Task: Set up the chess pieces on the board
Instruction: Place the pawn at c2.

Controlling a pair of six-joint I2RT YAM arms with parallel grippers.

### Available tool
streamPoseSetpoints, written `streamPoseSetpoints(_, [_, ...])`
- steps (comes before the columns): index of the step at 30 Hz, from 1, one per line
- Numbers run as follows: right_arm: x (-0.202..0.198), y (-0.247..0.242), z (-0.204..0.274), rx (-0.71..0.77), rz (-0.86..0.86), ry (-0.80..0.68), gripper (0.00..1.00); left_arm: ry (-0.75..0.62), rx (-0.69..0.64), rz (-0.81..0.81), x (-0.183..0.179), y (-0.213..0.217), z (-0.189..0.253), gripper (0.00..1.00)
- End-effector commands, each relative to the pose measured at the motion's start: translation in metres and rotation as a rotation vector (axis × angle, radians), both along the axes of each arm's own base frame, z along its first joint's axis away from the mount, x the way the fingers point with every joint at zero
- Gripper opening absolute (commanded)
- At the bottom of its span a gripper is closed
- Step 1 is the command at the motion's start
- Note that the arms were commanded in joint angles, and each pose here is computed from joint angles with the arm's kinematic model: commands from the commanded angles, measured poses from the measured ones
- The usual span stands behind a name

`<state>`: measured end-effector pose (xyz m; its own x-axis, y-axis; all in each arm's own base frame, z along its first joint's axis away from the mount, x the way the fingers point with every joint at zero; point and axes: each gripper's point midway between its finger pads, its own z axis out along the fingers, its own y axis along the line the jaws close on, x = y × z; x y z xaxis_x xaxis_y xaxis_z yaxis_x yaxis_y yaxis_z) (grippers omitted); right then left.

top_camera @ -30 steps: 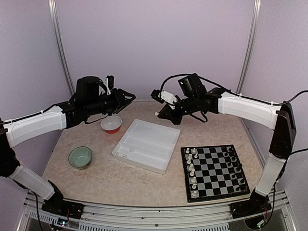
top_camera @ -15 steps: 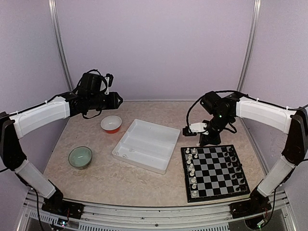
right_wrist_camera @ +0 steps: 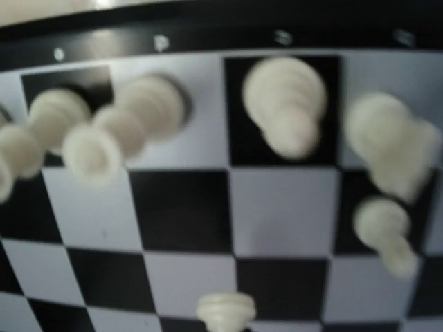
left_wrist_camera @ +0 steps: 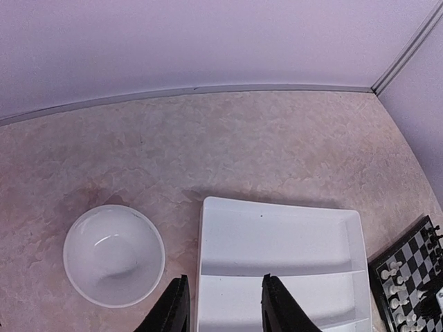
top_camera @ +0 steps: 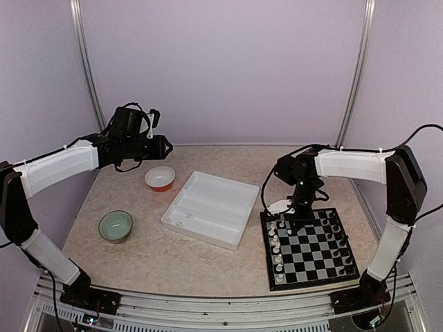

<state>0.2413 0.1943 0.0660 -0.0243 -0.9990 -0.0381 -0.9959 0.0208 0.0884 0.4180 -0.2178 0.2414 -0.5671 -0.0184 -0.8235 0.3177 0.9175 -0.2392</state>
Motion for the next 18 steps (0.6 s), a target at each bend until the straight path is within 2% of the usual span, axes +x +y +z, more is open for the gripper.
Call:
streamPoseSetpoints(1, [-0.002, 0.005, -0.008, -0.040, -0.014, 0.041, 0.02, -0.030, -0.009, -0.031, -0.006, -0.002, 0.012, 0.37])
streamPoseSetpoints(18, [0.006, 0.018, -0.020, -0.048, -0.025, 0.056, 0.05, -0.006, -0.028, -0.049, -0.006, -0.003, 0.007, 0.36])
